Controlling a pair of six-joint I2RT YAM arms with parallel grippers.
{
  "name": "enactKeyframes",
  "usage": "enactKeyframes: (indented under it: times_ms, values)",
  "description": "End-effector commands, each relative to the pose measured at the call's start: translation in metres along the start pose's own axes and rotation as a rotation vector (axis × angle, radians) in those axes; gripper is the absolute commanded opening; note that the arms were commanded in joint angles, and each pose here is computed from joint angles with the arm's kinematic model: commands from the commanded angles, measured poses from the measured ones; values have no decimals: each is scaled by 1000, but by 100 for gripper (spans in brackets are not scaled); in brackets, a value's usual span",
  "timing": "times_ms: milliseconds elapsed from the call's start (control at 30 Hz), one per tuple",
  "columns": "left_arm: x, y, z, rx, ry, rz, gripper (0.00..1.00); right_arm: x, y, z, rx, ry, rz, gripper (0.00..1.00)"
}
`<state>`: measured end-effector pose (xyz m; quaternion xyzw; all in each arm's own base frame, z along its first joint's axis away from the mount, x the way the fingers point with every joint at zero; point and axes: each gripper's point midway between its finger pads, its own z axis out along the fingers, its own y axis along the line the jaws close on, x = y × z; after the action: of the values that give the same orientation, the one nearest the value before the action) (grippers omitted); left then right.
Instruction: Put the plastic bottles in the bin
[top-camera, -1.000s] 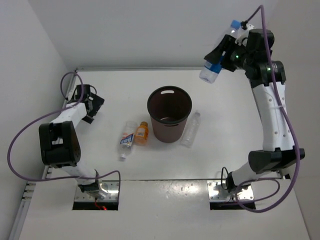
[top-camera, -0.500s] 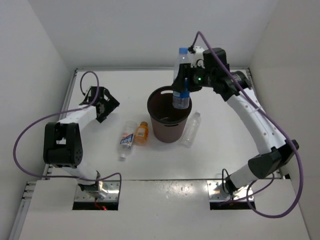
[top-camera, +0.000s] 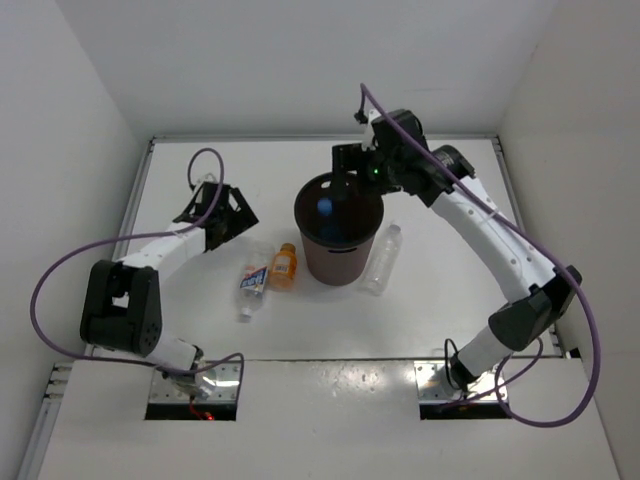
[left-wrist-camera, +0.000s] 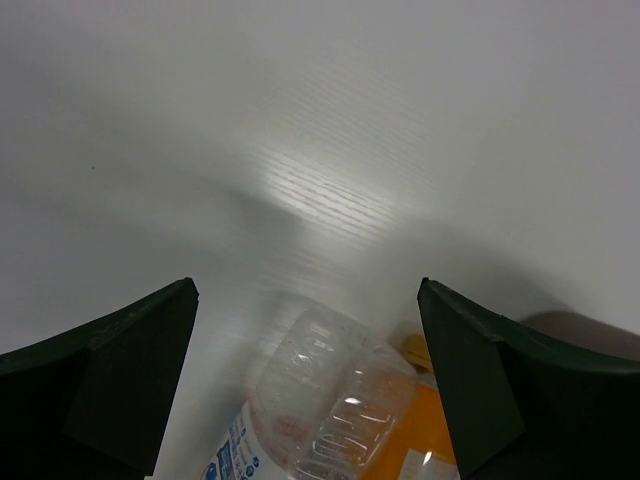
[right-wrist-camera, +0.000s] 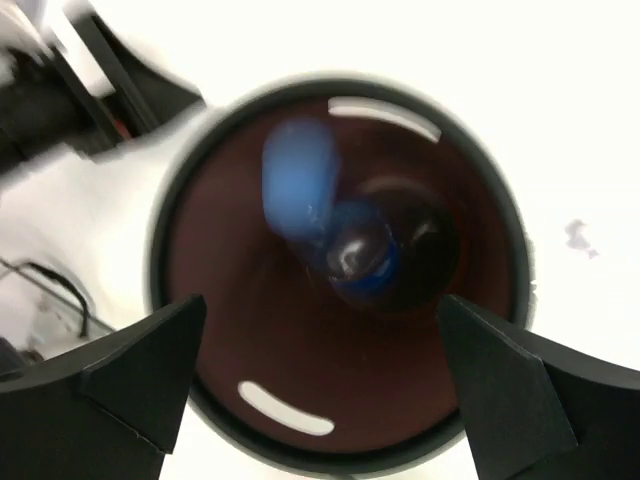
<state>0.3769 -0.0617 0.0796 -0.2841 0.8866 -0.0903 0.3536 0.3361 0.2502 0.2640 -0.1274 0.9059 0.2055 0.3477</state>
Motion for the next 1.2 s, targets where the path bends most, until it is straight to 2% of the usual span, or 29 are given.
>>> enactKeyframes:
  times_ms: [0, 167, 267, 500, 567, 700, 800, 967, 1067, 1167]
  values:
    - [-16, -17, -16, 50, -96, 142, 99, -67, 17, -50, -8, -209, 15, 100]
    - [10, -31, -25, 98, -59, 303, 99, -80, 15, -81, 1, -289, 32, 100]
    - [23, -16, -26, 50, -27, 336, 99, -77, 15, -91, -14, -326, 40, 100]
    - [50, 17, -24, -32, 55, 419, 99, -53, 5, -102, -9, -321, 77, 100]
    - [60, 18, -21, -34, 92, 434, 96, -52, 1, -104, 8, -330, 80, 100]
    - [67, 12, -23, -13, 104, 450, 96, -51, -2, -108, 26, -335, 83, 100]
    - [59, 6, -25, -22, 75, 445, 96, -49, -3, -109, 26, -335, 83, 100]
    - [25, -27, -43, 66, -33, 399, 96, -43, -3, -104, 21, -314, 91, 100]
    - [23, -43, -52, 130, -35, 441, 96, -40, 0, -98, 1, -306, 100, 100]
    - [28, -35, -58, 115, -33, 442, 96, -38, 2, -93, -11, -301, 107, 100]
